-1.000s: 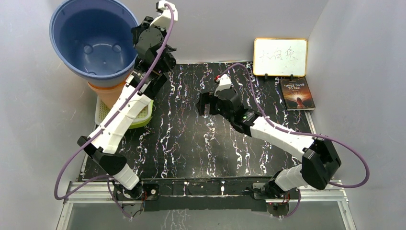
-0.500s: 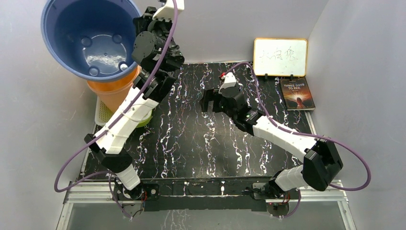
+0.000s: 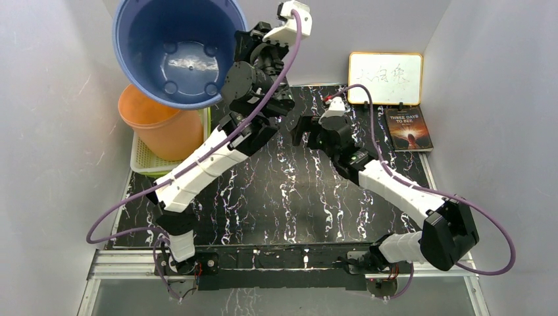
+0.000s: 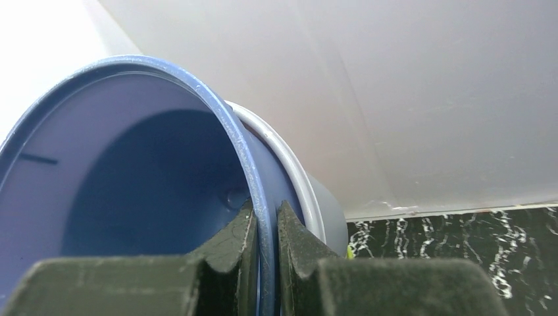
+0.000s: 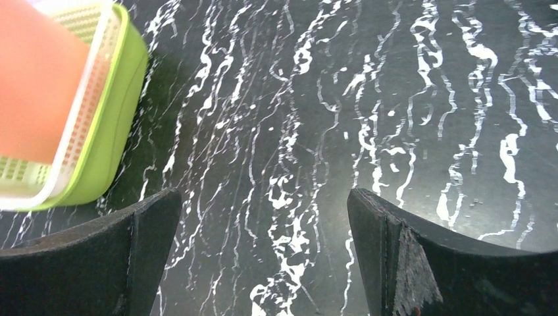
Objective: Turn the large container upside down
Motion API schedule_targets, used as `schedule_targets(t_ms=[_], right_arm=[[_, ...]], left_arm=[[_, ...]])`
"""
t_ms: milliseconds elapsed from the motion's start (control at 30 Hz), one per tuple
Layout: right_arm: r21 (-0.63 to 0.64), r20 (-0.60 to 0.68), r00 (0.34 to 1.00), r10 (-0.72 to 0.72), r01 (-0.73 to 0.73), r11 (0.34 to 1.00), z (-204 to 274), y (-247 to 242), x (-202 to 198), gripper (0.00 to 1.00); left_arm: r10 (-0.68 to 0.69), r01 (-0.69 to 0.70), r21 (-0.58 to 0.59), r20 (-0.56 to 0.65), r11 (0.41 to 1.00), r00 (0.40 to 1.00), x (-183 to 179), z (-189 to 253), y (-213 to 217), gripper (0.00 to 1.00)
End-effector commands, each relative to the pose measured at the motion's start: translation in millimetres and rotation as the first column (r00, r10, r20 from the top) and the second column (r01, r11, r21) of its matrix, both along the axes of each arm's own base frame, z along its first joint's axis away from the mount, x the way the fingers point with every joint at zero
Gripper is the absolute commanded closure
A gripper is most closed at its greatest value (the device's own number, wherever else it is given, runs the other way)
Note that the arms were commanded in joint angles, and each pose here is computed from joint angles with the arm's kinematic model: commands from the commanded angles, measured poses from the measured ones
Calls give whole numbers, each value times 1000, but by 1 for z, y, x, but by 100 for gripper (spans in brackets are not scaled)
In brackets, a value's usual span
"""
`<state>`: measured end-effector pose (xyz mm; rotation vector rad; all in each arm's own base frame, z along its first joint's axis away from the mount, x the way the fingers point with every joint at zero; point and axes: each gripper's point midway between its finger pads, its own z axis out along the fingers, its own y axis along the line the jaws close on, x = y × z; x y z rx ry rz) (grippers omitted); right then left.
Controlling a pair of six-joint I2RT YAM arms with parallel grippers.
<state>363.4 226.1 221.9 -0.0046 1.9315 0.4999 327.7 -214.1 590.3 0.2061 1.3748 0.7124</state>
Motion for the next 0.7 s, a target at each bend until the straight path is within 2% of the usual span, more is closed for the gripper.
schedule_targets(t_ms=[0, 233, 500, 667], right_arm=[[77, 81, 991, -102, 96, 992, 33, -28, 12, 2], [59, 82, 973, -215, 211, 976, 32, -69, 20, 2], [56, 96, 956, -278, 274, 960, 37, -99, 15, 2], [30, 95, 955, -282, 280, 959, 39, -104, 16, 2]], left_arm=[[-145, 141, 71, 56, 987, 988, -19, 25, -15, 100], [-234, 232, 72, 33, 970, 972, -26, 12, -58, 100], [-435, 430, -80, -63, 899, 898, -25, -51, -92, 100], [-508, 489, -154, -121, 859, 853, -26, -81, -103, 100]])
